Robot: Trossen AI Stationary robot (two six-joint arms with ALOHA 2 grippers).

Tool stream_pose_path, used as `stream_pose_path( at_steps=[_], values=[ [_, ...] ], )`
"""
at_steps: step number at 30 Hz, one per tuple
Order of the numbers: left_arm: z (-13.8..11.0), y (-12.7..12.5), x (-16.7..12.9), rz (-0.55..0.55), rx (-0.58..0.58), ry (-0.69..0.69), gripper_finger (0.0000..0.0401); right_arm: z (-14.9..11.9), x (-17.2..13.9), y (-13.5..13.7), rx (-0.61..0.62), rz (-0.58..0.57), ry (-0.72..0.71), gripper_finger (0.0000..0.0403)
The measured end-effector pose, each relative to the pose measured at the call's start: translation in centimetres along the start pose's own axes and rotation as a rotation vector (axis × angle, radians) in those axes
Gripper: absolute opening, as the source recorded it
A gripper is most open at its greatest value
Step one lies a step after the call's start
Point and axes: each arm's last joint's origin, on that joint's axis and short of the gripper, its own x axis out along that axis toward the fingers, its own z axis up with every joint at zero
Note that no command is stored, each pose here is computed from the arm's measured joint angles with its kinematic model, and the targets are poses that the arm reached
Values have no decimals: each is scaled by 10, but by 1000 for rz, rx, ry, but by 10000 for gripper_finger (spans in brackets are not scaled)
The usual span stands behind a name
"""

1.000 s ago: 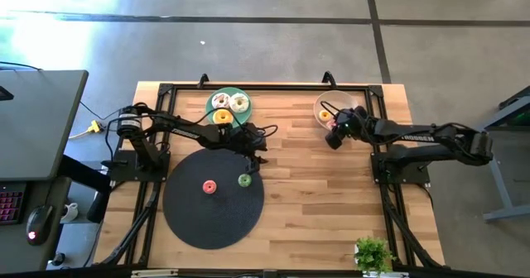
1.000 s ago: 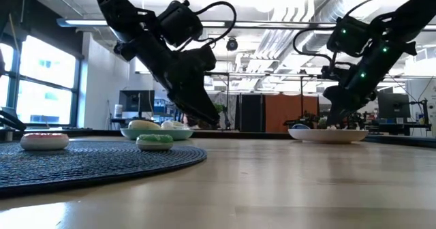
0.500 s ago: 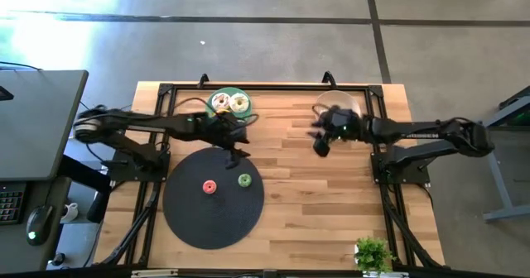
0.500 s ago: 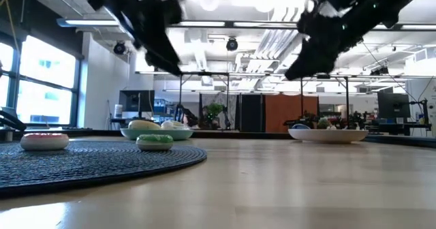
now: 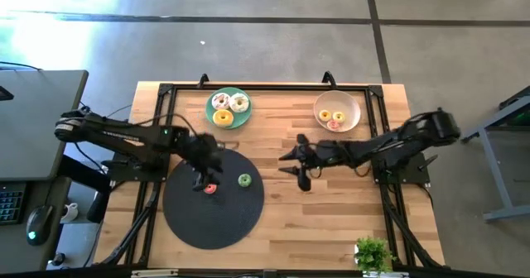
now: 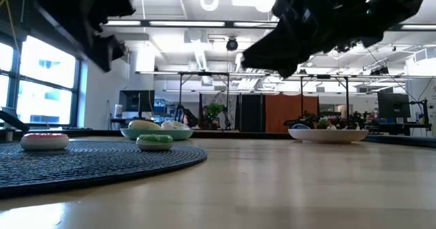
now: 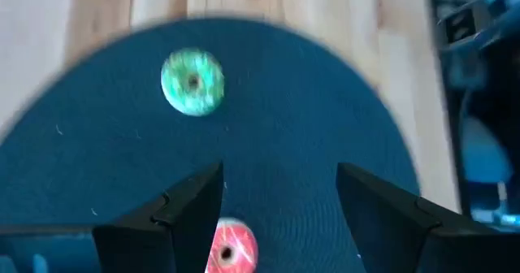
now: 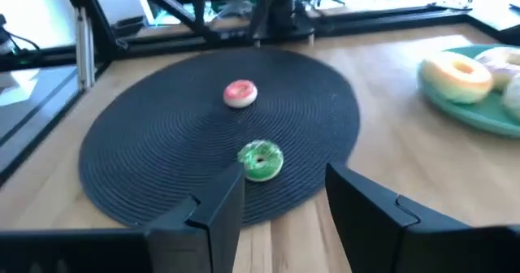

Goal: Pick & Place donuts
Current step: Put the small green donut on the white plate

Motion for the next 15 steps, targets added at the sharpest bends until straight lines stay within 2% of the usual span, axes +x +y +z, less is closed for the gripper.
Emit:
stream_pose_path(
  at_steps=[7,15],
  values=[
    [-16,-12,12,146,-8,16,239,-12,59,4,-52,-18,63,170],
    [-14,-17,12,128,-16,-20,239,-10,133,6,-58,-25,224,169]
  ],
)
